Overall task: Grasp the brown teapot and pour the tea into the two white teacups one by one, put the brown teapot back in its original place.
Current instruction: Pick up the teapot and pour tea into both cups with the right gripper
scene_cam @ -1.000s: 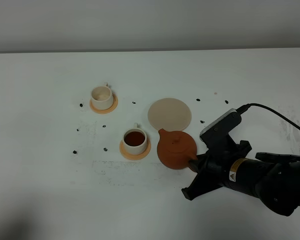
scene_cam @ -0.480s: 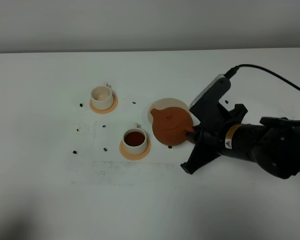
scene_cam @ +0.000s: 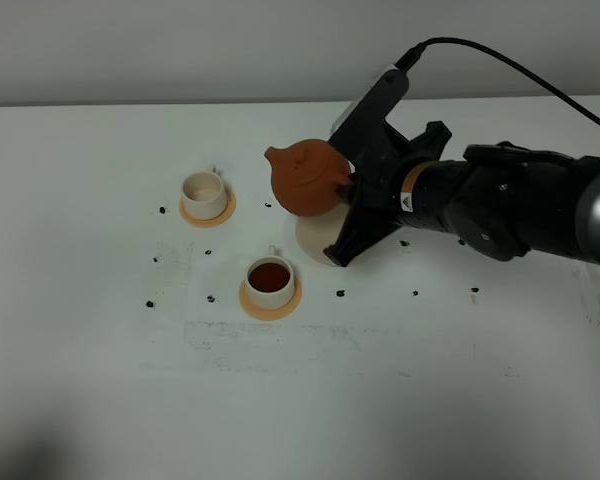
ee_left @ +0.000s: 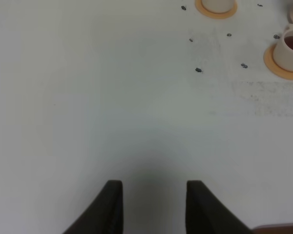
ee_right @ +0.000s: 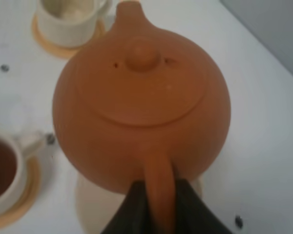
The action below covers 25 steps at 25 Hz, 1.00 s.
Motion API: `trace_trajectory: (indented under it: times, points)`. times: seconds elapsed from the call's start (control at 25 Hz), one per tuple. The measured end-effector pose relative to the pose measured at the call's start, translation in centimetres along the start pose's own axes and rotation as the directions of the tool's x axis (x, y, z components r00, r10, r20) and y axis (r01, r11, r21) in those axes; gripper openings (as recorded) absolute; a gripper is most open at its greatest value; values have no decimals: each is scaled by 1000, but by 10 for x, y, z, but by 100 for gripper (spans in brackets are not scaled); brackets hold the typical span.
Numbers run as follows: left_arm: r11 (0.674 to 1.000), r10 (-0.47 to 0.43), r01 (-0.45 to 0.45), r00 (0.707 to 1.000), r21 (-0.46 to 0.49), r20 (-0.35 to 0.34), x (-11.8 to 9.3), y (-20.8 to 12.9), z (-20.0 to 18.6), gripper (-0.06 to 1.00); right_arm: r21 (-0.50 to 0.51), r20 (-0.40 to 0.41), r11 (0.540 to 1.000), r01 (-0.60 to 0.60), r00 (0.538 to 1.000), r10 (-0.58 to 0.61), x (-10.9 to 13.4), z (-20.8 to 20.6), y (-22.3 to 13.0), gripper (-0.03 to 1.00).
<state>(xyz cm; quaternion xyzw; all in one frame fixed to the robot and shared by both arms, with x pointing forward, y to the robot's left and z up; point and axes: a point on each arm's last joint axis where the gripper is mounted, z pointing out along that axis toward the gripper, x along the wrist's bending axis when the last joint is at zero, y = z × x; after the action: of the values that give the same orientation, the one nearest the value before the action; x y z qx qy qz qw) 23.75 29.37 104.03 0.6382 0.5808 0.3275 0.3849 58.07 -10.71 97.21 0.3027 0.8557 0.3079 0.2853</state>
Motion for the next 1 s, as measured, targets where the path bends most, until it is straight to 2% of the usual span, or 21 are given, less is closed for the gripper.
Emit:
trace_trajectory:
  times: [0.32,0.68,1.0]
  points:
    - [1000,0,0,1000,0,0,0,0,0,30,-8,12,999,37,999,-37,-5,36,22,8]
    - [1000,0,0,1000,0,0,0,0,0,30,-9,-18,987,158,987,-159,18,64,33,8]
    - [1000,0,0,1000,0,0,0,0,0,30,57,-13,969,241,971,-241,18,79,29,8]
